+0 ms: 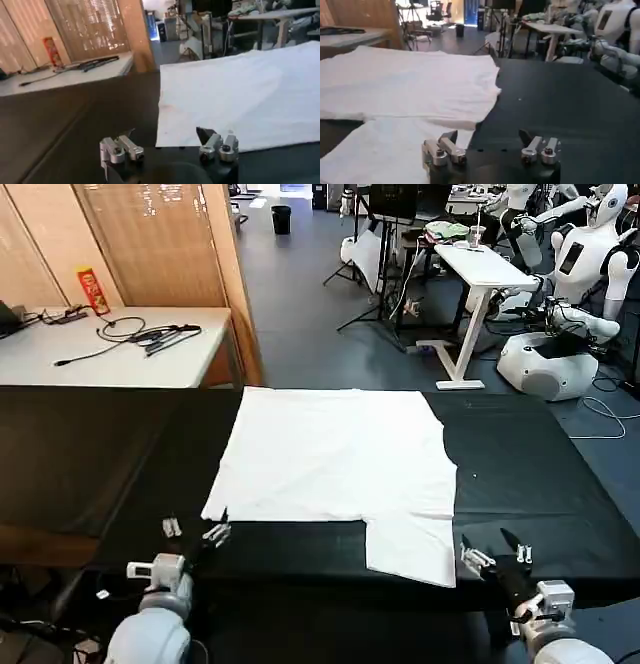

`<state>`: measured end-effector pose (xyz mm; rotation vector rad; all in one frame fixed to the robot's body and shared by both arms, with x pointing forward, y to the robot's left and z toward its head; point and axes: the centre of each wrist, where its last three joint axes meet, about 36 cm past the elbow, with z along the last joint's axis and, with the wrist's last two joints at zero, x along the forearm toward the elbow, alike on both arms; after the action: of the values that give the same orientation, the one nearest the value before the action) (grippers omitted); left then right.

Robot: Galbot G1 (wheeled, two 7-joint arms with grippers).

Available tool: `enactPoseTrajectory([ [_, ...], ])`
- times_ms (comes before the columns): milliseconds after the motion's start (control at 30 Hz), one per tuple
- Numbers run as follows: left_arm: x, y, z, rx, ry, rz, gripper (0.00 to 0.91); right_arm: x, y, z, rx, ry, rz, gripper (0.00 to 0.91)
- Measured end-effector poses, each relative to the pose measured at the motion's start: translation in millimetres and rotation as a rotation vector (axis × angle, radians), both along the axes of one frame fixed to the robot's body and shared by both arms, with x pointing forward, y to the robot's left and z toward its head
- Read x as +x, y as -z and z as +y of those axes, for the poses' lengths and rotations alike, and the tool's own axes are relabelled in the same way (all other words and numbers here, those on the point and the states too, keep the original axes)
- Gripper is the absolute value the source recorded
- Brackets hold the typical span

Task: Fold and organize the clothes.

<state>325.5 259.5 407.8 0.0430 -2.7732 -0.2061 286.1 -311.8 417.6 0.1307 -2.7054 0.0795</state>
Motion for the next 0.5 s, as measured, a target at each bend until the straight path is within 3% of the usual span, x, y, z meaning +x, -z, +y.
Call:
enactPoseTrajectory([
  [167, 4, -2.5, 3, -0.037, 0.009, 0.004, 0.878, 8, 5.6, 7, -0.023, -0.011, 0.026, 0.878],
  [400, 12, -0.7, 6, -0.075, -0.003, 0.022, 0.878, 17, 12.9, 24, -0.012, -0.037, 0.025, 0.878],
  [500, 13, 3.9, 7, -0.084, -0.005, 0.036, 0.819, 20, 15.2, 29, -0.016, -0.042, 0.029, 0.878],
])
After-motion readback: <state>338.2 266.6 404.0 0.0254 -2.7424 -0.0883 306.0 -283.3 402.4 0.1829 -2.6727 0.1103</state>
